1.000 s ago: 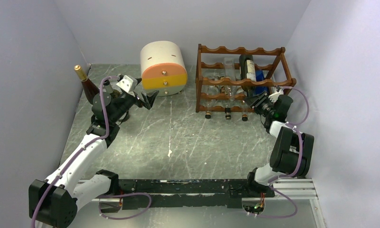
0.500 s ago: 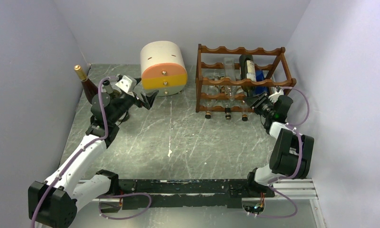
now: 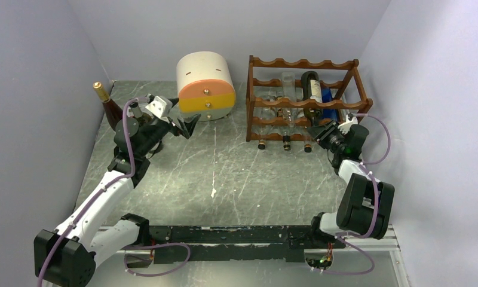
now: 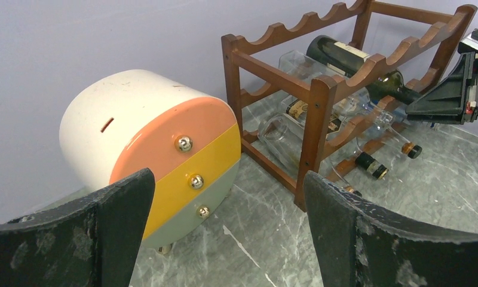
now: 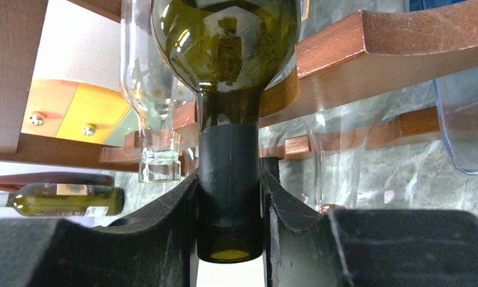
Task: Take the wine bottle off the wine rack
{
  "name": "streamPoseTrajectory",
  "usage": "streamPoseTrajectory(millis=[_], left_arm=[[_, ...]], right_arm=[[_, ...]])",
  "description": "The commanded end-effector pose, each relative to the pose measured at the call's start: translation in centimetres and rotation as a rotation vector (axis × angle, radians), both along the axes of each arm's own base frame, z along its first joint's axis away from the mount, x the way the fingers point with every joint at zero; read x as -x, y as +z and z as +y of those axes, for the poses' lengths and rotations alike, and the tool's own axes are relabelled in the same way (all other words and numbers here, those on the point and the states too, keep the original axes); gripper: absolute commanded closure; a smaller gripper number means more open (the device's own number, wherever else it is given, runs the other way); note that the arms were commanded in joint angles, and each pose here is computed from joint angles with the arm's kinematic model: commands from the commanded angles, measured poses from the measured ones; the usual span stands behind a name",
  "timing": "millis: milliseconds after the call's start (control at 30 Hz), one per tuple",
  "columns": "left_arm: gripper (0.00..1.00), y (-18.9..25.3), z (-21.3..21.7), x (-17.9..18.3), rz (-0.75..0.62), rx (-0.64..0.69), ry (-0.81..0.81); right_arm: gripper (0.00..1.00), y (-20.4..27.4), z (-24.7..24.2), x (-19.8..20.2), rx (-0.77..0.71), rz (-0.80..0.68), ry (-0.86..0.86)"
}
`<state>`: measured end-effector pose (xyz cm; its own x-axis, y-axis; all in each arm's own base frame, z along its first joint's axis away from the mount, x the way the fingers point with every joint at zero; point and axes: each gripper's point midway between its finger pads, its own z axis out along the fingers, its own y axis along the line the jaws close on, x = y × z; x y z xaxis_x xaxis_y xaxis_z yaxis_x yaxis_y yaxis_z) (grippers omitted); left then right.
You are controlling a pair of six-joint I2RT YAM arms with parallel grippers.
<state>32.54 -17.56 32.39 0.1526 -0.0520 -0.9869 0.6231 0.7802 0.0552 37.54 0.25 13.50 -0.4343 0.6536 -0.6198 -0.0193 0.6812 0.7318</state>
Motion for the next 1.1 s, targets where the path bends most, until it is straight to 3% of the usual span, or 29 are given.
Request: streamPoseTrajectory(millis=[0,167,333,400,633,933,1067], left_arm=[[0.02,1.9,-0.1,0.7,-0.062,0.016,-0.007],[0.02,2.5,0.3,0.9,-0.084,0.009,0.011],[0.02,2.8,0.6,1.1,-0.100,0.003,0.022],[0.02,2.9,0.7,1.1,-0.102,0.001,0.025],[0.01,3.0,0.7,1.2,-0.108,0.003,0.025],[0.01,3.3,0.8,1.4,-0.117,0.002,0.028],[0.01,3.3,0.9,1.4,-0.121,0.005,0.030]], right_arm=[[0.69,1.2,-0.6,-0.5,0.044,-0.054,0.000],[0.53,1.3,-0.9,-1.4,0.056,-0.041,0.021],[0.27,1.4,-0.8,-1.3,0.063,-0.050,0.018],[0.23,1.6,-0.9,-1.4,0.071,-0.058,0.020],[0.23,1.3,-1.6,-2.8,0.072,-0.040,0.021],[0.40,2.0,-1.3,-4.4,0.048,-0.083,0.100],[0.41,1.5,-1.4,-4.8,0.035,-0.064,0.105]])
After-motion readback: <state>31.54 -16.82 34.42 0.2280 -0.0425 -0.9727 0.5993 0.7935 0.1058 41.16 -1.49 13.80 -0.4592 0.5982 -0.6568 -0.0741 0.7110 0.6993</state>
